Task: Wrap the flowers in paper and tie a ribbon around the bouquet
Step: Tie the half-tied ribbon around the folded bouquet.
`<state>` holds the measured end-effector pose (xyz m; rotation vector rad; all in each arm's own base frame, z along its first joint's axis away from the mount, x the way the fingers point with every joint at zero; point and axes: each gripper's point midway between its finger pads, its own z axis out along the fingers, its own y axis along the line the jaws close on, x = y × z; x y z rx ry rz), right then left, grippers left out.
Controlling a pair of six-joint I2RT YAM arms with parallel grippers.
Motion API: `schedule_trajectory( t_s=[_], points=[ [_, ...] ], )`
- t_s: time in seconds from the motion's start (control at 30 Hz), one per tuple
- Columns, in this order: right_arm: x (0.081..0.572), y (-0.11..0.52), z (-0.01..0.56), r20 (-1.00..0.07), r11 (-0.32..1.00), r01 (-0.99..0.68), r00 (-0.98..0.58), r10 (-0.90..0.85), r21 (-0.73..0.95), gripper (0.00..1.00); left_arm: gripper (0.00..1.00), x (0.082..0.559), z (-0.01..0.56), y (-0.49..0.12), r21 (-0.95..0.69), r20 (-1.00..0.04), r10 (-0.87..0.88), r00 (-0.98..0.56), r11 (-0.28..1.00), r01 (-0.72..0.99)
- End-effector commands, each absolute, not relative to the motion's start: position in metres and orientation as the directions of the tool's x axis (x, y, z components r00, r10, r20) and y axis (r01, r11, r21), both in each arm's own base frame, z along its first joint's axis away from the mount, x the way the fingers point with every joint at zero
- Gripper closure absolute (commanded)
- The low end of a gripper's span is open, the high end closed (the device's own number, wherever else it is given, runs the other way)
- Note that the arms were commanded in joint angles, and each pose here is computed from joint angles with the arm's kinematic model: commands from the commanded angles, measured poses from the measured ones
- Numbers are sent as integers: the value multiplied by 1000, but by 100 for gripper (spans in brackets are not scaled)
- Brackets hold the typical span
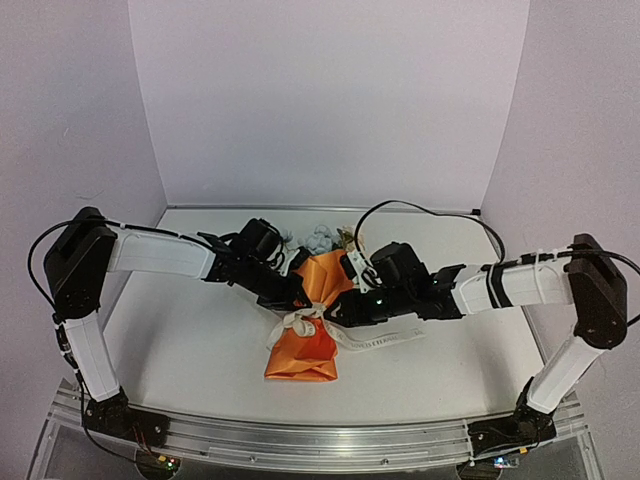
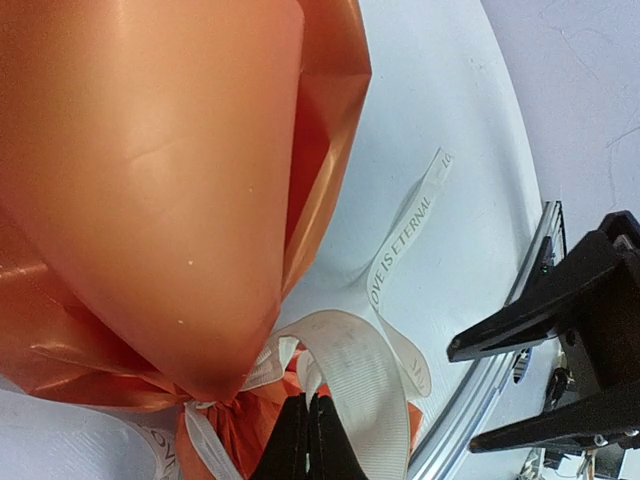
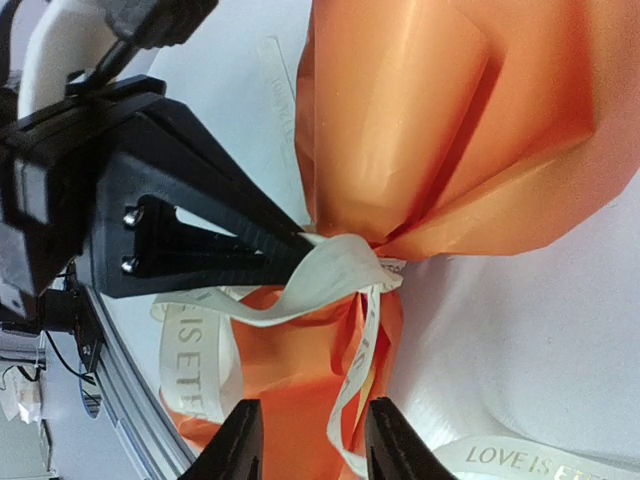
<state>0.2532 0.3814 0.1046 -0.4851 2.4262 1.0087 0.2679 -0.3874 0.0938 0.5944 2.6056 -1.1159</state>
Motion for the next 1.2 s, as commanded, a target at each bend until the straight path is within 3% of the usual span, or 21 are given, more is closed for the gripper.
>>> schedule_trajectory(
  t_s=[0.0,0.27,0.63,1.17],
  points=[
    [232,375,126,-585,614,-593,-772,-249,521,61,100,273,115,-400,-678,-367,233,-901,596,430],
    [201,389,129,-587,514,-730,-676,-445,451,53,100,274,111,-402,-691,-344,220,-913,599,405],
    [230,414,122,-635,531,-758,-630,-447,379,45,100,272,106,-403,-695,-339,237,-910,589,412],
    [232,430,113,-603,514,-747,-654,-457,421,40,100,265,99,-398,-694,-336,254,-907,585,420]
  ],
)
